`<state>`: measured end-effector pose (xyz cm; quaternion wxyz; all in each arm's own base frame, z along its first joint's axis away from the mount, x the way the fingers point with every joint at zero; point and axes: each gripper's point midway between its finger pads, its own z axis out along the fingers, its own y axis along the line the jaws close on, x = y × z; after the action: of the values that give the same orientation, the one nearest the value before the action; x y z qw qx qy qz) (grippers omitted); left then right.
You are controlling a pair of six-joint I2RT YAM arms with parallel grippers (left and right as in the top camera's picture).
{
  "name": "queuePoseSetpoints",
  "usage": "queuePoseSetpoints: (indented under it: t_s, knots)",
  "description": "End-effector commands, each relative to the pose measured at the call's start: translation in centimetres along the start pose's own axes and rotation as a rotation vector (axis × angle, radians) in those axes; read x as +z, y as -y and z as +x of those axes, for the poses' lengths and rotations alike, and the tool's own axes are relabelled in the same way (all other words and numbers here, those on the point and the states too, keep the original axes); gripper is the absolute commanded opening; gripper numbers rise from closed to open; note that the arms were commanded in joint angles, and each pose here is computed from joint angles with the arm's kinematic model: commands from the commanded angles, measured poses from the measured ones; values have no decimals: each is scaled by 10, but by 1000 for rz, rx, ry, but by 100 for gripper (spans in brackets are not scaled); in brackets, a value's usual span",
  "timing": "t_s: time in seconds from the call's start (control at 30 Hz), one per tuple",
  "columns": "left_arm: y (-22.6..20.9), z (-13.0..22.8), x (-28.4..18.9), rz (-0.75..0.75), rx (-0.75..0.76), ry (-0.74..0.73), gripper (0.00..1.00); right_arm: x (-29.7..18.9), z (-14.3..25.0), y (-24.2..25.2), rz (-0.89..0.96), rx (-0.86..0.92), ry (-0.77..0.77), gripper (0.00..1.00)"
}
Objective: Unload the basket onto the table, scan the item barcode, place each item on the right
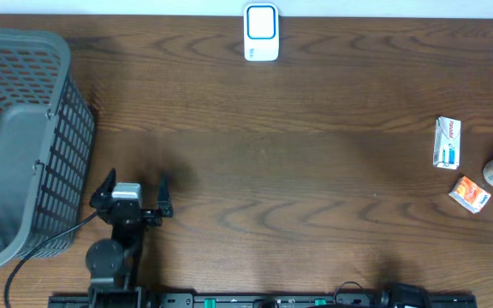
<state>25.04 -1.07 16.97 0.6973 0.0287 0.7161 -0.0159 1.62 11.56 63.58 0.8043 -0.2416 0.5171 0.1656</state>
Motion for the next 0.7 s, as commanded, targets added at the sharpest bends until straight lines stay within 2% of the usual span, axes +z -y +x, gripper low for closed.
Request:
queuePoseSetpoints:
  t_s: [0.0,0.1,0.2,0.47,0.67]
  knots:
    - [11,-33,-3,65,26,131,96,-8,17,6,53,-32,-19,99]
    - [16,-55,-7,91,38,226,96,-16,38,1,55,-61,-27,99]
    - [16,-57,-8,92,40,234,96,-26,65,-4,69,-91,-30,99]
    - [17,-21,-2,99,23,84,96,-45,113,-13,145,-105,-48,99]
    - [18,21,-2,104,3,-88,96,-44,125,-10,151,-76,-80,99]
